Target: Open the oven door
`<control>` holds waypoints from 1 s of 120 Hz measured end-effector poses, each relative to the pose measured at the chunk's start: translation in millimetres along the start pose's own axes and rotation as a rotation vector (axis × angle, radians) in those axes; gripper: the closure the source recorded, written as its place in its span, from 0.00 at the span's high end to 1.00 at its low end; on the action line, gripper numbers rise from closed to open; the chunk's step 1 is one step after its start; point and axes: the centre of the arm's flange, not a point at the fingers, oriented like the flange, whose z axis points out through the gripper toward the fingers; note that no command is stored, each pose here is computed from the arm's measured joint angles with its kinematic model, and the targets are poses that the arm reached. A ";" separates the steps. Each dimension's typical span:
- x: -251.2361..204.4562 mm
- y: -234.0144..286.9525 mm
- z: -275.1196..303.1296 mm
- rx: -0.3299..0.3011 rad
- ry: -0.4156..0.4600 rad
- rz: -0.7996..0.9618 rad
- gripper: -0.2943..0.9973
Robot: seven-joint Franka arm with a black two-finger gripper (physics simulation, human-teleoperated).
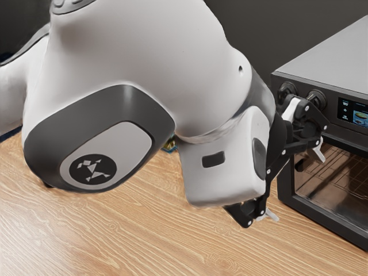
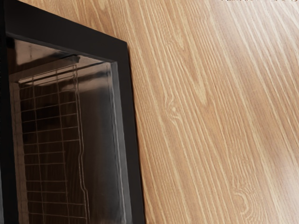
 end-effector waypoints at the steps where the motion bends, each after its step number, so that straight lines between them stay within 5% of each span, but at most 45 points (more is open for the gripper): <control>1: -0.2 -2.5 2.7 -0.003 0.001 -0.005 0.77; 92: 21.5 -93.3 92.4 -0.023 0.027 -0.290 0.77; 120: 10.4 -88.1 96.2 -0.001 -0.070 -0.309 0.77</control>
